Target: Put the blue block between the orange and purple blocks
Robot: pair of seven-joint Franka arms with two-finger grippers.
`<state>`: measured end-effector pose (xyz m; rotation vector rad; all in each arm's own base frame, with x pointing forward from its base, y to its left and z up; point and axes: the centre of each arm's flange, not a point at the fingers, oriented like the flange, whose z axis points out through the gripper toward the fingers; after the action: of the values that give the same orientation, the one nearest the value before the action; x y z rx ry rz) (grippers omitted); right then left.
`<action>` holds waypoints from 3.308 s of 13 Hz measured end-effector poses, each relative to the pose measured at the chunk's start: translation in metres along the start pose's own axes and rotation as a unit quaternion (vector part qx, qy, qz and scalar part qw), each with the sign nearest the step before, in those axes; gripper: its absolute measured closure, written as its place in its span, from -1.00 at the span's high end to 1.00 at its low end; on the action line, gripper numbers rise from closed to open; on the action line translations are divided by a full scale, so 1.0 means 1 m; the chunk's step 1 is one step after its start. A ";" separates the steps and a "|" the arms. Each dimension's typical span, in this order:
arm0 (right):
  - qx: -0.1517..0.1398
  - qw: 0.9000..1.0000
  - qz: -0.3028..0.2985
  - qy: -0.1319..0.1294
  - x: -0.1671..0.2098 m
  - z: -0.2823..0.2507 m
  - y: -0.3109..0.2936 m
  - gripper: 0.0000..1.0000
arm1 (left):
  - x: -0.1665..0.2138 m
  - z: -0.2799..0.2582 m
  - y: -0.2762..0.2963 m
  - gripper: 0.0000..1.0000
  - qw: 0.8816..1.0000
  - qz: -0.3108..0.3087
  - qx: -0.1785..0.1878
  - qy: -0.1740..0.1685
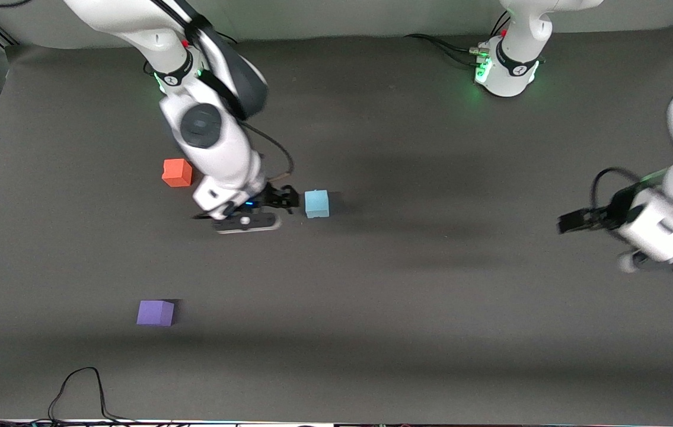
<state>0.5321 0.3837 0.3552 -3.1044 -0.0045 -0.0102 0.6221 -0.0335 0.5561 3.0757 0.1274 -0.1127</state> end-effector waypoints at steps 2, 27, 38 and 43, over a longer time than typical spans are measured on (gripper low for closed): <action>-0.019 1.000 0.013 -0.004 -0.021 0.048 -0.032 1.00 | -0.014 -0.024 -0.013 1.00 1.000 -0.002 0.000 0.013; -0.028 0.998 0.050 -0.024 0.031 0.009 0.301 0.19 | -0.046 -0.047 -0.011 1.00 0.998 0.041 0.041 0.011; -0.031 0.998 0.051 0.025 -0.001 0.144 0.355 0.53 | -0.046 -0.045 -0.009 1.00 0.998 0.046 0.040 0.009; -0.025 0.997 0.054 0.039 0.011 0.095 0.354 1.00 | -0.047 -0.045 -0.007 1.00 0.998 0.046 0.032 0.008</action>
<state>0.5450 0.0332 0.2471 -3.1476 0.1695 -0.1314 0.5782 -0.0275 0.6039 3.1395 -0.0183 -0.0898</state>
